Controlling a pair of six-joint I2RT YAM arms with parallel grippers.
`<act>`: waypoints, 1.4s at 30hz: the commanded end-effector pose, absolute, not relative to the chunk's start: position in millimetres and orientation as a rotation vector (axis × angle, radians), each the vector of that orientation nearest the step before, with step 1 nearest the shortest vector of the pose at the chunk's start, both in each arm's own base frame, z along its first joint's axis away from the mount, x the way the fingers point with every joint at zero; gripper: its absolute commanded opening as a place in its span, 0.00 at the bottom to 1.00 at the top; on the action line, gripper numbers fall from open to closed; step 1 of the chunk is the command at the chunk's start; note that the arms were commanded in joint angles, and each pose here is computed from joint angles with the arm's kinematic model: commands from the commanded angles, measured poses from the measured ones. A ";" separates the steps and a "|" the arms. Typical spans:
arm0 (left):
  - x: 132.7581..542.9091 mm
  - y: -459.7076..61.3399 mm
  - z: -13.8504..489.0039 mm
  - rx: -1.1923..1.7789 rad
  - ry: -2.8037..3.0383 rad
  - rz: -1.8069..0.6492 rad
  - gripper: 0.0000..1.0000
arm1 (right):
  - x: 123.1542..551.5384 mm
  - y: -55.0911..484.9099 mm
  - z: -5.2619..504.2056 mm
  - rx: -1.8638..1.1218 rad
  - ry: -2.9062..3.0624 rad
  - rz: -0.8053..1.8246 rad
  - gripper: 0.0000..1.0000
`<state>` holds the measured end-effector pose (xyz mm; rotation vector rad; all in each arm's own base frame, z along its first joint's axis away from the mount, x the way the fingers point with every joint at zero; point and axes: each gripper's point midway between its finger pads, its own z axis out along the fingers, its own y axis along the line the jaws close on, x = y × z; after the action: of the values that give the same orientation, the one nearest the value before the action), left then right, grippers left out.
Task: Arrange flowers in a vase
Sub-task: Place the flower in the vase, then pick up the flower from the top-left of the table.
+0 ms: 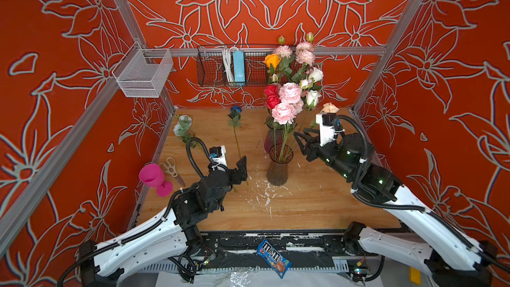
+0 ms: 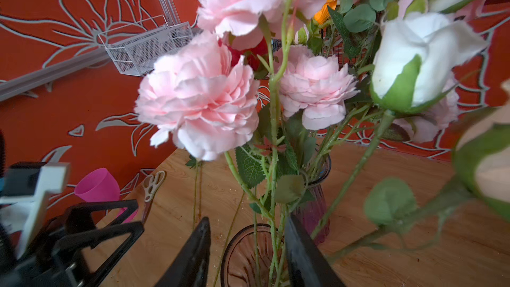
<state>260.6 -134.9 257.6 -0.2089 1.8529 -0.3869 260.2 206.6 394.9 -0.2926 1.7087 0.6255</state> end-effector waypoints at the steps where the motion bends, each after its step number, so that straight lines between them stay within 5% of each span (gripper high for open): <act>1: 268.5 -107.3 222.8 -0.422 1.975 -0.348 0.87 | 249.2 201.9 381.7 -0.298 1.747 0.651 0.46; 10: 304.8 -51.8 152.0 -0.784 2.238 -0.137 0.86 | 211.0 169.9 352.2 -0.260 1.791 0.702 0.47; 16: 326.6 -33.9 94.3 -0.943 2.386 -0.076 0.77 | 206.7 155.1 333.9 -0.256 1.815 0.629 0.50; 25: 330.3 -28.7 47.3 -0.945 2.484 0.029 0.73 | 209.4 146.6 329.0 -0.260 1.804 0.556 0.53; 32: 332.7 -32.6 18.5 -0.929 2.563 0.043 0.47 | 207.4 142.1 329.4 -0.249 1.789 0.553 0.53; 39: 338.3 -35.2 38.8 -0.863 2.546 0.013 0.03 | 207.0 142.0 331.7 -0.241 1.784 0.563 0.53; 42: 336.1 -33.0 65.7 -0.837 2.487 -0.010 0.00 | 208.8 145.0 332.1 -0.245 1.789 0.567 0.53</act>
<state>333.9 -35.6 35.1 -0.8584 2.5512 0.0128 206.1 144.8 331.3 -0.2578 1.7916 0.5714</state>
